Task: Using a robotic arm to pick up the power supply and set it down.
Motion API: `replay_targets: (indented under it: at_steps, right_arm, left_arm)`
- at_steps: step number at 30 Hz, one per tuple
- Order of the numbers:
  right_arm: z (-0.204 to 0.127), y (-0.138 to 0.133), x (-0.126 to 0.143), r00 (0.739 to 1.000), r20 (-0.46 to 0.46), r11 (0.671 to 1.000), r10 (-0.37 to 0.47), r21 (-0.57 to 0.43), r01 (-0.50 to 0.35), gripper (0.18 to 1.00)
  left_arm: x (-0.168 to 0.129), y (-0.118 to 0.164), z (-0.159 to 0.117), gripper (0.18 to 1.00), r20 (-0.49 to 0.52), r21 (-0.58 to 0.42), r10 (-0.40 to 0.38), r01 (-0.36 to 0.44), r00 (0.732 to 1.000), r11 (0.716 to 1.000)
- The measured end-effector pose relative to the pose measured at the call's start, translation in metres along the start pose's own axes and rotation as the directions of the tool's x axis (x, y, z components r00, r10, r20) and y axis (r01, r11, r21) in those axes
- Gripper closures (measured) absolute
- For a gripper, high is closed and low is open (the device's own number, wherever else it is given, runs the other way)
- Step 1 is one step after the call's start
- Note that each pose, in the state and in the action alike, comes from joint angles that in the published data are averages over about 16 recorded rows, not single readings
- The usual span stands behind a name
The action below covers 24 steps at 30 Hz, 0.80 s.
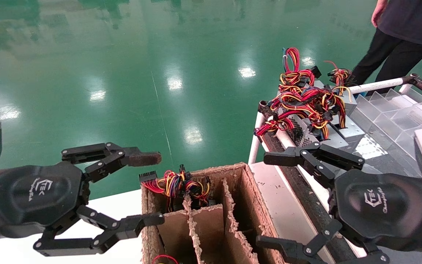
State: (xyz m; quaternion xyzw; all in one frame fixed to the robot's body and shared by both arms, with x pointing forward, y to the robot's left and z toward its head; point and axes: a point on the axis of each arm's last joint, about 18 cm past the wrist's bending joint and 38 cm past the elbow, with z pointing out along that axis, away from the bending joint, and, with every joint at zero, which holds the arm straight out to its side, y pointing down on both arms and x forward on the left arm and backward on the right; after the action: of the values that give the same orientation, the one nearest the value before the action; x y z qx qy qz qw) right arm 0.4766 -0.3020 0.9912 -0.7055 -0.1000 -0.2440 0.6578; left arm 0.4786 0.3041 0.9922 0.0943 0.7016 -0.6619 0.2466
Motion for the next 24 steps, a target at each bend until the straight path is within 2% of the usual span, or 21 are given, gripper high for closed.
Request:
replay_targets:
  at_steps: [8, 21, 24]
  right_arm:
    - [0.006, 0.009, 0.002, 1.0, 0.001, 1.0, 0.016, -0.017, -0.016, 0.178]
    - [0.036, 0.043, 0.001, 0.996, 0.057, 0.988, 0.071, -0.138, -0.063, 0.178]
    - [0.039, 0.047, 0.0, 0.995, 0.068, 0.985, 0.076, -0.16, -0.064, 0.178]
  left_arm:
    - [0.0, 0.0, 0.0, 0.52, 0.0, 0.0, 0.0, 0.0, 1.0, 1.0]
    - [0.0, 0.0, 0.0, 0.819, 0.0, 0.0, 0.0, 0.0, 1.0, 1.0]
    - [0.0, 0.0, 0.0, 0.857, 0.0, 0.0, 0.0, 0.0, 1.0, 1.0]
